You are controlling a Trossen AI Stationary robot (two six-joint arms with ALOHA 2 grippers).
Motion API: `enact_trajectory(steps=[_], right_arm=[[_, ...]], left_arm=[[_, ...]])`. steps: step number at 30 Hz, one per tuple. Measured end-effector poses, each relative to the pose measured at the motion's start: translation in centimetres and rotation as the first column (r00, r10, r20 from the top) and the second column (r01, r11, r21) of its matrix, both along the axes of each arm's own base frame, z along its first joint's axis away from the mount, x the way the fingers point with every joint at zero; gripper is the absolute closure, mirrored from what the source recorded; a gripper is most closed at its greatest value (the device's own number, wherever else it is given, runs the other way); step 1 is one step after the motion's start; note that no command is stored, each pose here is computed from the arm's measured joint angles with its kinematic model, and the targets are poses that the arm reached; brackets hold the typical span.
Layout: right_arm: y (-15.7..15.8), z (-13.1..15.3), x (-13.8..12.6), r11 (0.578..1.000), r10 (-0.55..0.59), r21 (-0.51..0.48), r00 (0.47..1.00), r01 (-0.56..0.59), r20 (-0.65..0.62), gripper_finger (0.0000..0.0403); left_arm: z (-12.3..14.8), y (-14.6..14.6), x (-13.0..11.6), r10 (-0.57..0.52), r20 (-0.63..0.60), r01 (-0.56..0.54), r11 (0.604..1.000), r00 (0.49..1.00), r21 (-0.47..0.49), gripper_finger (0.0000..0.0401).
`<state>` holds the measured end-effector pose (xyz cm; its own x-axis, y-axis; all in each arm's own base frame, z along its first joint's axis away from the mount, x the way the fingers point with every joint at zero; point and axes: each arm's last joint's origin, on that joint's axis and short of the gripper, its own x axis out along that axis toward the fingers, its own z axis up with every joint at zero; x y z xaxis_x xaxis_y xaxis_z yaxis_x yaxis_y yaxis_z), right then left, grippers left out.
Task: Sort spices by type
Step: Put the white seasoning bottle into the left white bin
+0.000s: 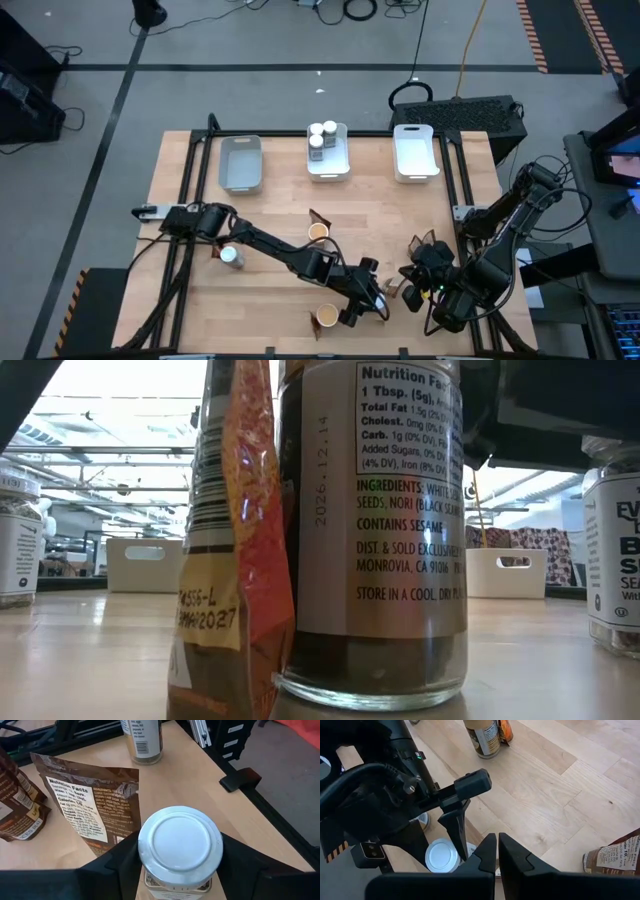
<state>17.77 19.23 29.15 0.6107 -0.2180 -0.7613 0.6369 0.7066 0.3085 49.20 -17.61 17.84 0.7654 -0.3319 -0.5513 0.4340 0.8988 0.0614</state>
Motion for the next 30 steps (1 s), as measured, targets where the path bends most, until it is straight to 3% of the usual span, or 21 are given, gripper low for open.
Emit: enact_trajectory(steps=[5, 12, 16, 20, 25, 30], right_arm=[[0.0, 0.0, 0.0, 1.000, 0.000, 0.000, 1.000, 0.000, -0.001, 0.0403], [0.0, 0.0, 0.0, 1.000, 0.005, -0.004, 1.000, -0.005, -0.002, 0.0403], [0.0, 0.0, 0.0, 1.000, 0.005, -0.005, 1.000, -0.005, 0.000, 0.0403], [-0.1, 0.1, 0.0, 1.000, -0.006, -0.021, 1.000, 0.006, 0.023, 0.0403], [-0.1, 0.1, 0.1, 0.999, -0.030, -0.030, 0.998, 0.031, 0.054, 0.0403], [-0.4, 0.2, 0.3, 0.997, -0.052, -0.060, 0.994, 0.058, 0.099, 0.0403]], left_arm=[[1.9, 0.7, -0.2, 0.027, 0.029, -0.027, 1.000, 0.999, 0.002, 0.0191], [8.3, 3.2, -1.6, 0.138, 0.107, -0.137, 0.990, 0.985, -0.016, 0.0191], [11.7, 5.8, -3.5, 0.194, 0.061, -0.196, 0.980, 0.979, 0.025, 0.0191], [14.6, 9.7, -5.4, 0.255, 0.034, -0.257, 0.963, 0.966, 0.086, 0.0191], [18.7, 16.3, -7.5, 0.358, 0.110, -0.369, 0.923, 0.927, 0.107, 0.0191], [19.9, 24.6, -9.1, 0.428, 0.129, -0.440, 0.895, 0.894, 0.079, 0.0191]])
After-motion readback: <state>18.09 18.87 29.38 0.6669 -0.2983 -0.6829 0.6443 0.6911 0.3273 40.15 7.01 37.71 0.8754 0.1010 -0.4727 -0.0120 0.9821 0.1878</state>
